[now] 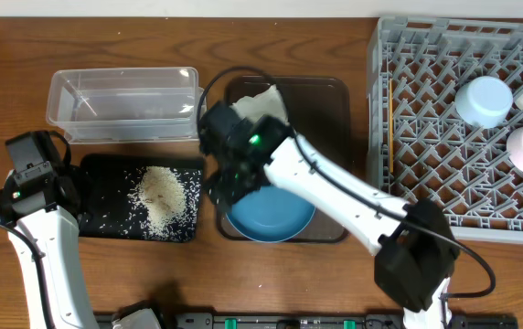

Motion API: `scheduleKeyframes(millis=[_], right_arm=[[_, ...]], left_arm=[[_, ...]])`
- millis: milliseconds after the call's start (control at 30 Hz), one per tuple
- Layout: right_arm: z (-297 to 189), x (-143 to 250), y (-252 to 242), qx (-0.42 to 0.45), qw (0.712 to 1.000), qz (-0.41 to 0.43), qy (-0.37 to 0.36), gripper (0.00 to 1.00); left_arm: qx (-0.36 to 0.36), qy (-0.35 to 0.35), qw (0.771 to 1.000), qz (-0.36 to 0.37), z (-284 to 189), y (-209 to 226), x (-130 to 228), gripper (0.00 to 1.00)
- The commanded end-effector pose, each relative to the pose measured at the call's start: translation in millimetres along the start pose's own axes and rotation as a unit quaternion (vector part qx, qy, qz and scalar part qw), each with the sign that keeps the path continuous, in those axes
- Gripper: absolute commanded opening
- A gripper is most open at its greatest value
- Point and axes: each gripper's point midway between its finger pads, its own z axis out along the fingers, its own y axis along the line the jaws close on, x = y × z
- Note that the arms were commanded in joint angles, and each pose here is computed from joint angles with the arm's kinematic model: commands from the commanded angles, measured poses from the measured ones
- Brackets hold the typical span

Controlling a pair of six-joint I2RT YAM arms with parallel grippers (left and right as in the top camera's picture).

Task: Sort waste into correct bins and load items into the dishwasher rack
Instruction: 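Reach the right gripper to the blue bowl on the brown tray, then grasp the blue bowl rim with the right gripper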

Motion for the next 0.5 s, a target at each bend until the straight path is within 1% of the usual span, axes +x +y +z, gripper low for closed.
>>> scheduleKeyframes(millis=[0,100,333,400,467], right_arm=[[-5.1,6.5,6.3,0.033,0.999,-0.014,-0.009,0.83],[11.5,12.3,-0.6,0.083,0.996,0.004,-0.016,0.80],[47.9,40.8,3.6,0.093,0.995,-0.022,0.009,0.74],[54.1,49.3,1.8,0.095,0.995,-0.028,0.020,0.68],[58.8,55.8,0.0,0.098,0.994,-0.028,0.028,0.58]], left_arm=[[0.004,-0.008,1.000,-0.009,-4.0,-1.8,-6.0,0.91],[0.004,-0.008,1.000,-0.009,-4.0,-1.8,-6.0,0.91],[0.004,-0.008,1.000,-0.009,-4.0,-1.9,-6.1,0.91],[0.004,-0.008,1.000,-0.009,-4.0,-1.9,-6.1,0.91],[0.004,-0.008,1.000,-0.009,-4.0,-1.8,-6.0,0.91]])
